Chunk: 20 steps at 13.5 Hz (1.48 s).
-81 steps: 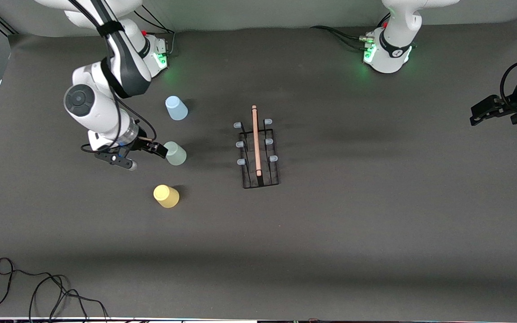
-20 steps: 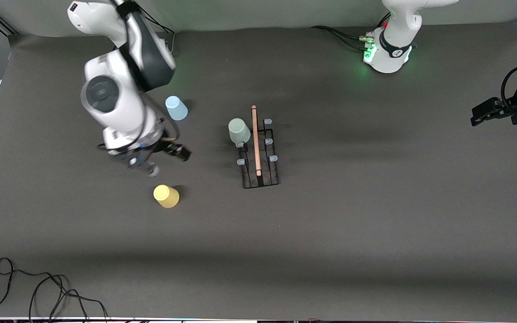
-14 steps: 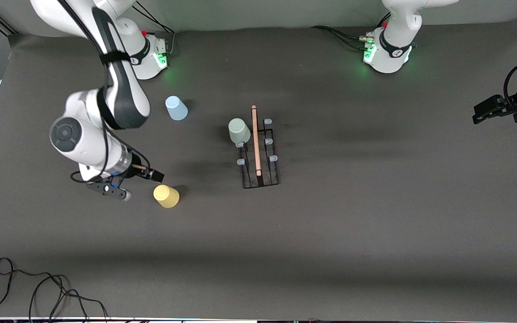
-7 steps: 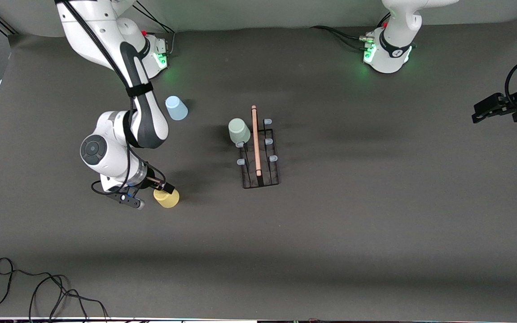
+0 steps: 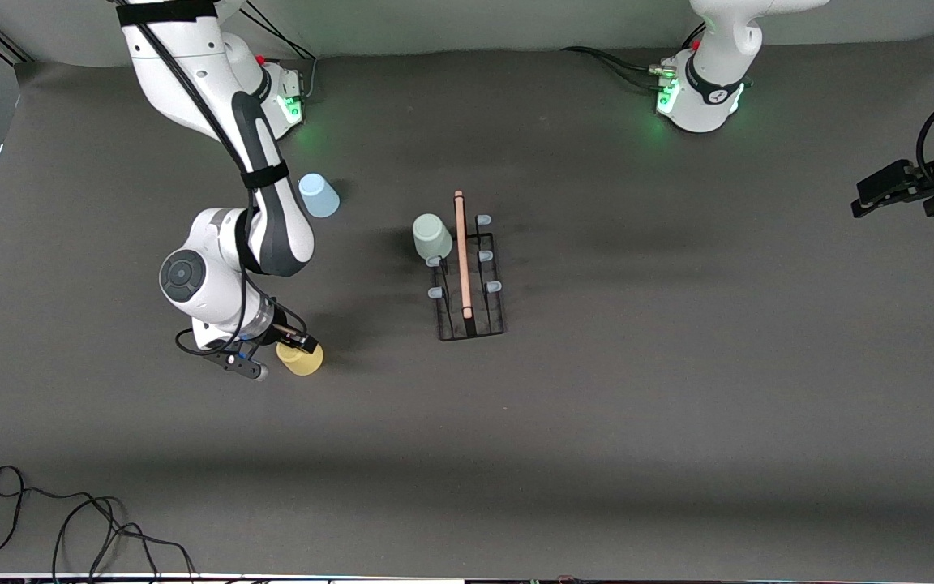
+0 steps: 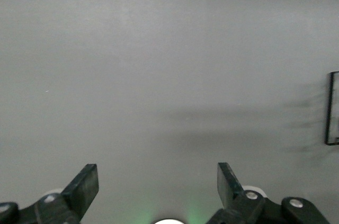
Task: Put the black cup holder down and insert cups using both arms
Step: 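Grasp the yellow cup with the right gripper and lift it, then place the yellow cup onto a rack peg with the right gripper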
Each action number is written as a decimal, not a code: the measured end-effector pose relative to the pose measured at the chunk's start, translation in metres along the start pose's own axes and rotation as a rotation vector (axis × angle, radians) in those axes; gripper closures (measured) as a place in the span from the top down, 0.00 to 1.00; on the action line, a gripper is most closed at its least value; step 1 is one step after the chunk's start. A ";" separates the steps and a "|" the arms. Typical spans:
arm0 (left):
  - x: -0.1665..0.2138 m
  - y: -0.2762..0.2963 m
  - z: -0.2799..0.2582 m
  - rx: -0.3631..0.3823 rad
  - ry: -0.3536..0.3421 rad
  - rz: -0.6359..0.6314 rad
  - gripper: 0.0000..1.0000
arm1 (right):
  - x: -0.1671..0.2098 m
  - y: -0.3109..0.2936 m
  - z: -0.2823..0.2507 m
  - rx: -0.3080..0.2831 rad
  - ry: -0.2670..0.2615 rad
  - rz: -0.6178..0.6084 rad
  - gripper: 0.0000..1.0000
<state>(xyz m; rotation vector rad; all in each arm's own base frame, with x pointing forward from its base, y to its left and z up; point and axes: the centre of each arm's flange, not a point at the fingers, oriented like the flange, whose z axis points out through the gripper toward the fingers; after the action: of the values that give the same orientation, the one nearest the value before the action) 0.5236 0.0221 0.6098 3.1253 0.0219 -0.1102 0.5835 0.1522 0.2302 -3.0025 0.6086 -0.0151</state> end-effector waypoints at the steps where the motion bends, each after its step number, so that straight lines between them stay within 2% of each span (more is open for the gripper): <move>1: -0.001 0.000 -0.001 0.015 -0.009 0.002 1.00 | -0.002 -0.006 -0.005 0.009 0.001 -0.009 0.64; 3: -0.002 0.005 -0.003 0.033 -0.013 0.013 1.00 | -0.005 -0.016 -0.024 0.034 -0.007 -0.010 0.64; 6: -0.002 0.017 -0.003 0.040 -0.013 0.027 1.00 | -0.017 -0.040 -0.066 0.071 -0.037 0.060 0.64; 12: -0.003 0.019 -0.003 0.041 -0.017 0.029 1.00 | -0.066 -0.144 -0.155 0.098 -0.079 0.237 0.64; 16: -0.001 0.019 -0.001 0.040 -0.020 0.029 1.00 | -0.116 -0.187 -0.151 0.082 -0.094 0.285 0.64; 20: -0.001 0.019 0.000 0.040 -0.022 0.029 1.00 | -0.159 -0.221 -0.127 0.042 -0.082 0.287 0.64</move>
<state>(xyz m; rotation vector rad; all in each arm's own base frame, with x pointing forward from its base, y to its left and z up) 0.5229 0.0030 0.6100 3.1629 -0.0258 -0.1464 0.5200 0.4079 0.3750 -2.8298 1.0079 0.1106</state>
